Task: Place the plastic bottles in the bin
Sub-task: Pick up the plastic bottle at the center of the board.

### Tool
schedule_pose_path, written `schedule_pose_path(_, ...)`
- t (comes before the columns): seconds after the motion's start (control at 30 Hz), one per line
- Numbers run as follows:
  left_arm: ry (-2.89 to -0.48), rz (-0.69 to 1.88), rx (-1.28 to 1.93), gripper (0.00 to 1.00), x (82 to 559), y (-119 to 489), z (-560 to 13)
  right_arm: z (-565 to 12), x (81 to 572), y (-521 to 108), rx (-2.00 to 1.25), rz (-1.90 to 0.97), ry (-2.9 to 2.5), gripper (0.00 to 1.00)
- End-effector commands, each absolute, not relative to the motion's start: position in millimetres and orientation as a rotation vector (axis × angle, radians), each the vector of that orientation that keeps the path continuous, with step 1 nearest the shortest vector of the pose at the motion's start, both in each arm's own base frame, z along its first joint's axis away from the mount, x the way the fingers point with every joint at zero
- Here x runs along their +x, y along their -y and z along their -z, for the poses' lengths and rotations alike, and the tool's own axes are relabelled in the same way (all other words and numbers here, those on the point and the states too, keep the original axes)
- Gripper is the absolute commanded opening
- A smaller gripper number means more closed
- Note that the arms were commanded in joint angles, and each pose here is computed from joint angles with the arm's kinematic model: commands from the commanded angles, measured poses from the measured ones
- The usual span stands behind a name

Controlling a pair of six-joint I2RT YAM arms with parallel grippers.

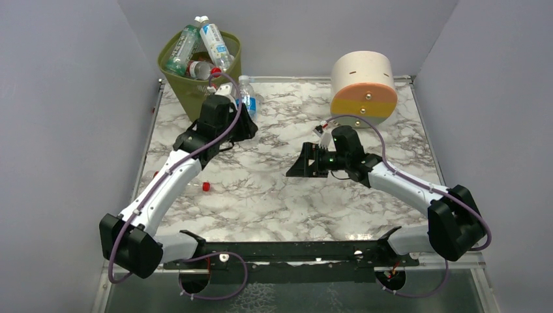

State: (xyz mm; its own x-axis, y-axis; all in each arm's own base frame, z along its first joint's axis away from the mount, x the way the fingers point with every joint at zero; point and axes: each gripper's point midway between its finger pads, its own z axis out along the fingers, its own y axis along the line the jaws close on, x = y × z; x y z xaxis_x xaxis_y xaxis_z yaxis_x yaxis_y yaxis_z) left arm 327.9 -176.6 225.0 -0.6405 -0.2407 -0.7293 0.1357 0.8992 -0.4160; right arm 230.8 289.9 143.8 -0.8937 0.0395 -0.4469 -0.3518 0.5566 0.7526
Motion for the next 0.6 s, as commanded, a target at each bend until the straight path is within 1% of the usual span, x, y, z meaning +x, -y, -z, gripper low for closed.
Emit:
schedule_pose_path(0.0,-2.127,0.533,0.008,0.46,343.6,180.8,-273.4,-148.4,223.5,-289.6,-0.284,-1.307,-2.358,0.95)
schedule_pose_path(0.33,-1.98,0.482,0.034,0.47,401.3,176.5,-356.1,-148.8,218.5,-284.5,-0.281,-1.29,-2.365,0.95)
schedule_pose_path(0.57,-1.892,0.502,-0.024,0.47,449.2,136.7,-401.7,-150.5,215.2,-282.0,-0.287,-1.285,-2.366,0.95)
